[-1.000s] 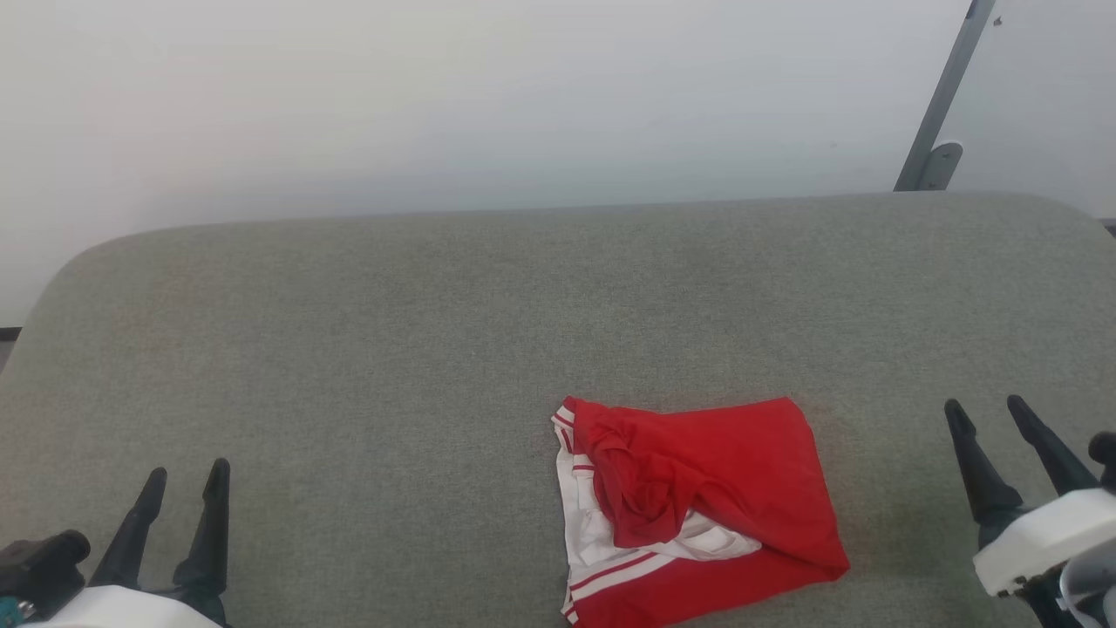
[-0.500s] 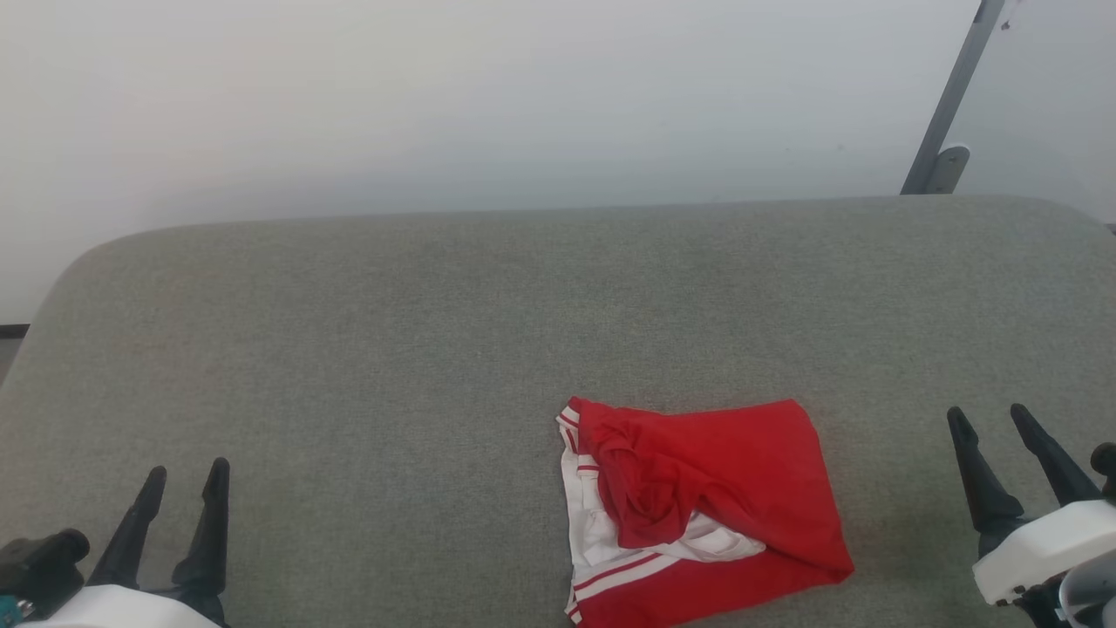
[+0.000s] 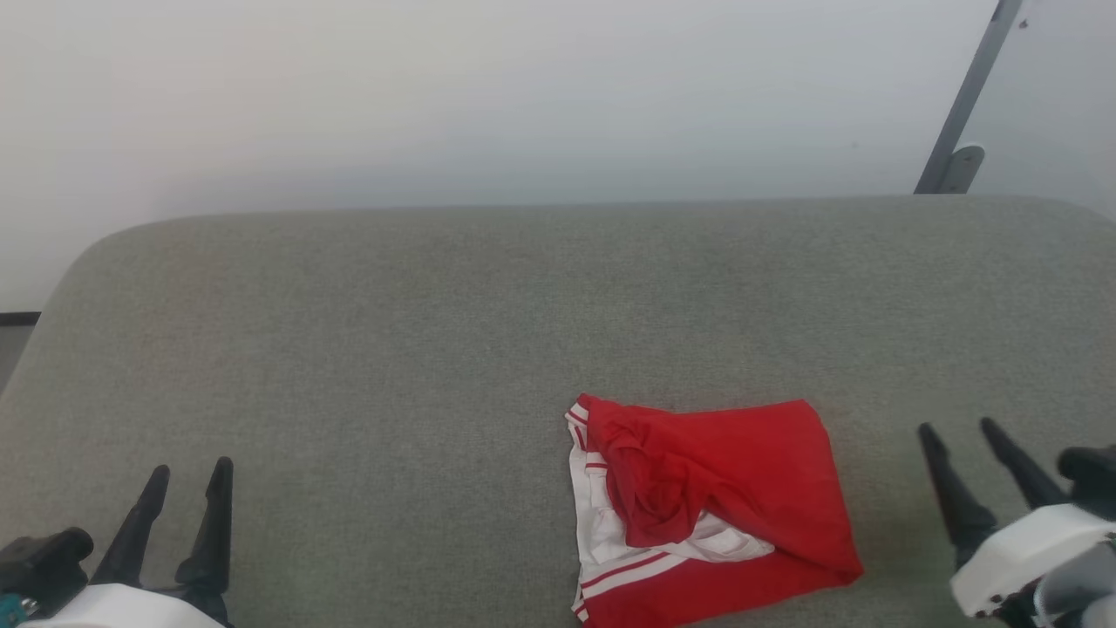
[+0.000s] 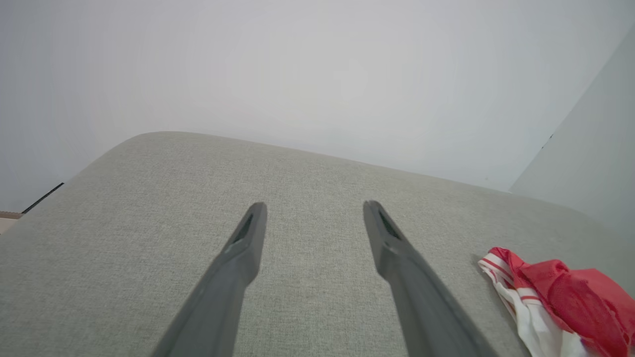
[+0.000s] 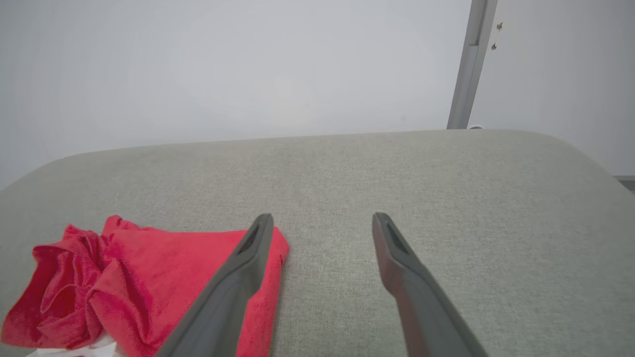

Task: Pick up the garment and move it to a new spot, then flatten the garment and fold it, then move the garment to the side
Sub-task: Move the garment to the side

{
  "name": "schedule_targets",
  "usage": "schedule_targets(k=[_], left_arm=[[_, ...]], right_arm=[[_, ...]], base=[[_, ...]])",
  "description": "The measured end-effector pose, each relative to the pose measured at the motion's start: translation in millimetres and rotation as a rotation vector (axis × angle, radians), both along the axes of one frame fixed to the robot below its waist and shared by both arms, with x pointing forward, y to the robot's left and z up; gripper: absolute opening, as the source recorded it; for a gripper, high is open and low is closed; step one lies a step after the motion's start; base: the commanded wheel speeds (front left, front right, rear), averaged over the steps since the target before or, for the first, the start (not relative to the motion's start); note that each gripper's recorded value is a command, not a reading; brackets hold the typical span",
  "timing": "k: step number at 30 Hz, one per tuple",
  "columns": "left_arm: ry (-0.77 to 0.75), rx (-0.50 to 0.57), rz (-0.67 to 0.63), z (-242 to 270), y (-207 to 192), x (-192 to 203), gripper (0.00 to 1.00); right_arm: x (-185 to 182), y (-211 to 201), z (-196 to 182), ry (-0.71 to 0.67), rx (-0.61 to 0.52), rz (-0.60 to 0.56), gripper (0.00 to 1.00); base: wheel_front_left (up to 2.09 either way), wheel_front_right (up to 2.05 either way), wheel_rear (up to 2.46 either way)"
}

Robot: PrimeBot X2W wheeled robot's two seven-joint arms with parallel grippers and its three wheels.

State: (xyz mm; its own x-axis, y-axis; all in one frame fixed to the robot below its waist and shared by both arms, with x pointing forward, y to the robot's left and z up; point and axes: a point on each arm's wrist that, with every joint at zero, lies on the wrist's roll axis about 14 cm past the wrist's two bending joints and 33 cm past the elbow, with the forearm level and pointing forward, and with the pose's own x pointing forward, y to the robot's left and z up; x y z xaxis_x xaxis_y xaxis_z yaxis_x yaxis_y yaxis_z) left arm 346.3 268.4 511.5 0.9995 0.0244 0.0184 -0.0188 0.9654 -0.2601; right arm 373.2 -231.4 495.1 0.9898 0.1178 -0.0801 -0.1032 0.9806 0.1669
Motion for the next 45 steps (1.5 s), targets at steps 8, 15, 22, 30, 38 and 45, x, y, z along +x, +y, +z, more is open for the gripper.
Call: schedule_targets(k=[8, 15, 22, 30, 38, 45], left_arm=[[0.014, -0.004, 0.016, -5, 4, -1, 1.0], [0.041, -0.014, 0.033, -14, 7, -3, 1.0], [0.067, -0.017, 0.049, -23, 11, -2, 1.0], [0.09, -0.02, 0.057, -32, 11, 0, 1.0], [0.1, -0.017, 0.047, -36, 9, 5, 1.0], [0.089, -0.01, 0.009, -34, -1, 22, 1.0]], right_arm=[[10, 34, -30, 0.181, -0.016, 0.119, 1.0], [19, 47, -63, 0.376, 0.001, 0.166, 1.0], [21, 62, -96, 0.569, 0.007, 0.214, 1.0], [25, 71, -115, 0.704, -0.038, 0.266, 0.09], [31, 72, -112, 0.712, -0.083, 0.288, 0.0], [46, 43, -98, 0.676, -0.157, 0.231, 0.0]], base=[[0.0, 0.0, 0.0], [0.0, 0.0, 0.0], [0.0, 0.0, 0.0], [0.0, 0.0, 0.0], [0.0, 0.0, 0.0], [0.0, 0.0, 0.0]])
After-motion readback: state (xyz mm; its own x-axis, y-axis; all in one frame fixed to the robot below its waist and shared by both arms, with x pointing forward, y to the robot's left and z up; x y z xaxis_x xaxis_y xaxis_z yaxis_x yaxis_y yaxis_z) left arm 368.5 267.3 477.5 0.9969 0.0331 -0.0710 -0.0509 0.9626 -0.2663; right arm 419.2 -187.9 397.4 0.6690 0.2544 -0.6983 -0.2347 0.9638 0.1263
